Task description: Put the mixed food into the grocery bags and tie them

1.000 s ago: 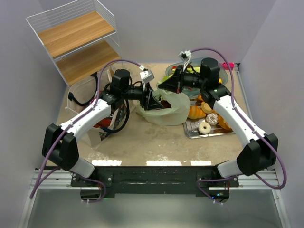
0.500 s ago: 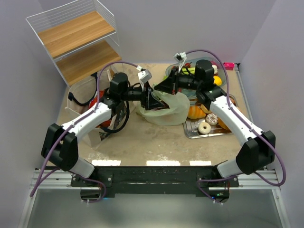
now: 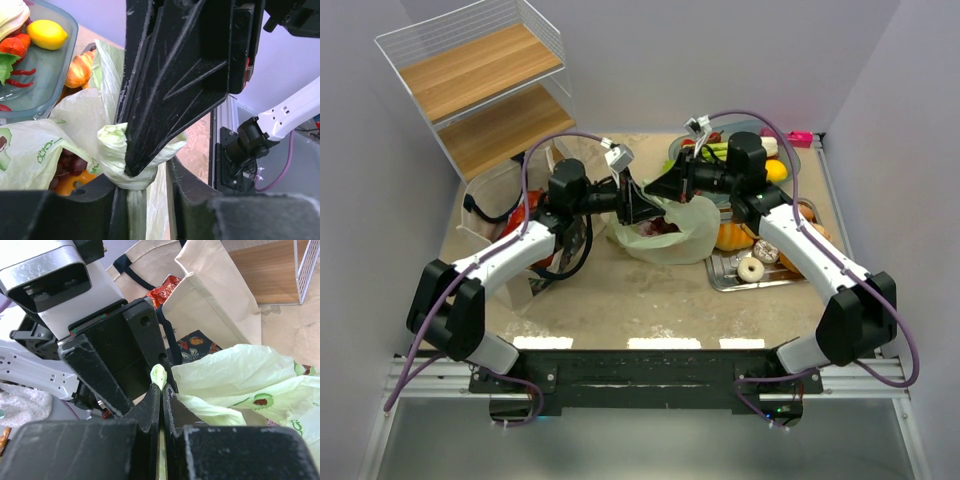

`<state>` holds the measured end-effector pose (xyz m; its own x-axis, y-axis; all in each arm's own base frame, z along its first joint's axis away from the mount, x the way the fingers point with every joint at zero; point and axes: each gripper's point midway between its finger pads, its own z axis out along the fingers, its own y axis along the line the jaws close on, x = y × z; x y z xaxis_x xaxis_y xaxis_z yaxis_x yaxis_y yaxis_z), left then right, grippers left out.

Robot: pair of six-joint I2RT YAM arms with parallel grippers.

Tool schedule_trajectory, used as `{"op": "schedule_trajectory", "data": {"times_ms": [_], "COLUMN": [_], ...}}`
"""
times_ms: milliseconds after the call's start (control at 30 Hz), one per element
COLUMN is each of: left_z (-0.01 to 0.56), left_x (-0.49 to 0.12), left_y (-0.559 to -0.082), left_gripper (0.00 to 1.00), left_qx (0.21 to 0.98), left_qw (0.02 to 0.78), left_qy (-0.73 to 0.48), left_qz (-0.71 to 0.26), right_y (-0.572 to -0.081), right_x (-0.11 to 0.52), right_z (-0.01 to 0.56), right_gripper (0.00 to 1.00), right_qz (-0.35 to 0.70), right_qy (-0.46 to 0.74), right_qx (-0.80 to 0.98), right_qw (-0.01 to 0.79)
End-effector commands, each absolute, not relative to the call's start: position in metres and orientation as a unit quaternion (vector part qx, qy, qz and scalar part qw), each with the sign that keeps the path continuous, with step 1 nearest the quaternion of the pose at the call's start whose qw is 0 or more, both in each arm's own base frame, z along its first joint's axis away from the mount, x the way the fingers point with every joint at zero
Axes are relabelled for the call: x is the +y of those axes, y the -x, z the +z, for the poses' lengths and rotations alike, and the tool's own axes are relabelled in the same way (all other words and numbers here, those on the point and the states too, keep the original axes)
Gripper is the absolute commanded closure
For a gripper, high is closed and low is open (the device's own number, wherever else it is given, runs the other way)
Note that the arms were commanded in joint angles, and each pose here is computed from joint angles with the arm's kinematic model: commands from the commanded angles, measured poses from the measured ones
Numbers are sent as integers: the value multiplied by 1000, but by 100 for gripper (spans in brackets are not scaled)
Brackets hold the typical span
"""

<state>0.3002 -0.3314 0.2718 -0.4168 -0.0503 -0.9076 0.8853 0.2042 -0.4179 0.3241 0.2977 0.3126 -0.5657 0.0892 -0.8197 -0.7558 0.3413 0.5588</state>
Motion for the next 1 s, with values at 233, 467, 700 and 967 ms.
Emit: {"op": "schedule_trajectory", "data": {"times_ms": [233, 467, 700, 967], "left_z": [297, 292, 284, 287], "left_x": [-327, -326, -325, -322], "left_y": [-303, -299, -292, -277], "left_gripper": [100, 100, 100, 100], "left_qx": [615, 620, 621, 588], "left_qw": [480, 473, 459, 469], "left_qy": [-298, -308, -347, -378], "left_qz": [-550, -546, -533, -539], "right_y": [-322, -318, -320, -337], "right_x": [297, 297, 297, 265], "right_z": [335, 356, 384, 382], "right_gripper": [100, 74, 34, 19], "right_qz": [530, 537, 538, 479], "right_qy": [229, 230, 234, 196], "right_qx": [692, 685, 679, 710], "right_qw": [434, 435, 441, 477]}}
